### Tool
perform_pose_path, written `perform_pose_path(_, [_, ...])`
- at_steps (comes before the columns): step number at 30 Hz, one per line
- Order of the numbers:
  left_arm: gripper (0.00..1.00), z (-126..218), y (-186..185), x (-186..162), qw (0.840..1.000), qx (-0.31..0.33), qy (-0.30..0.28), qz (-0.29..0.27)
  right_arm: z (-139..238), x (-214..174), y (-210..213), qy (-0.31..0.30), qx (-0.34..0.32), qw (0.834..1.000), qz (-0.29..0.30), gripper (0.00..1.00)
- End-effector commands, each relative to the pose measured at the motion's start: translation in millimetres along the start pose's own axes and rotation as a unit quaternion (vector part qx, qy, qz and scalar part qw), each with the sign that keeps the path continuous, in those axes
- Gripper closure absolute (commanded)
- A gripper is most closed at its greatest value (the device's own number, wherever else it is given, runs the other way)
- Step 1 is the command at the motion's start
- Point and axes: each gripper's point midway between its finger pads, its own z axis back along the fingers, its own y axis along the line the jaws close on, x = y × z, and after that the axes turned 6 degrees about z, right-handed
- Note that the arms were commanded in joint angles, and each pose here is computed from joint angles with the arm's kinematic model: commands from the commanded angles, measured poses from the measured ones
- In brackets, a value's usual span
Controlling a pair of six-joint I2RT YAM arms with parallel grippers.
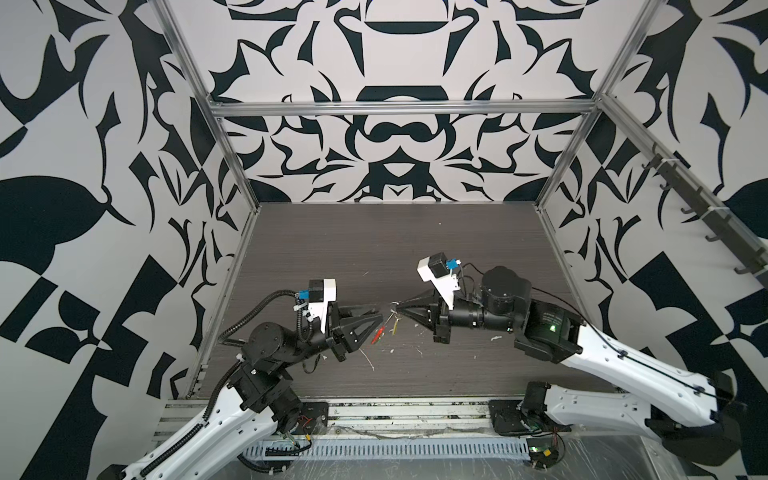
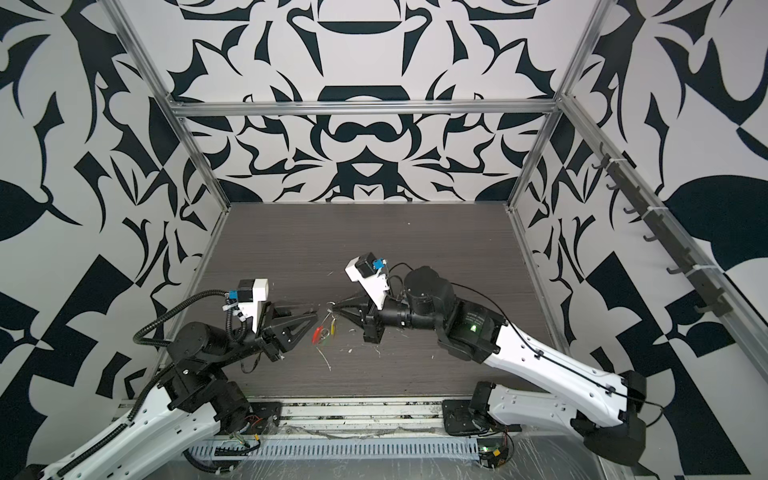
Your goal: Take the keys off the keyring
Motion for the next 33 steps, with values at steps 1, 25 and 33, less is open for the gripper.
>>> perform_pose_path(1, [0.61, 0.3, -12.5, 2.7, 1.0, -0.011, 0.024, -0.01, 16.8, 3.3, 7.1, 0.048, 0.033, 0.998, 0.02, 1.0])
perform_pose_path(25, [0.8, -34.2, -5.3, -26.5, 0.984, -0.022, 0.158, 0.074, 13.4, -19.0, 11.0, 0.166, 0.085, 0.981, 0.052, 1.0])
perform_pose_path(33, [0.79, -32.2, -9.6, -25.4, 0.985, -0.031, 0.156, 0.072, 9.5, -14.5, 3.3, 0.165, 0.065, 0.983, 0.057, 1.0])
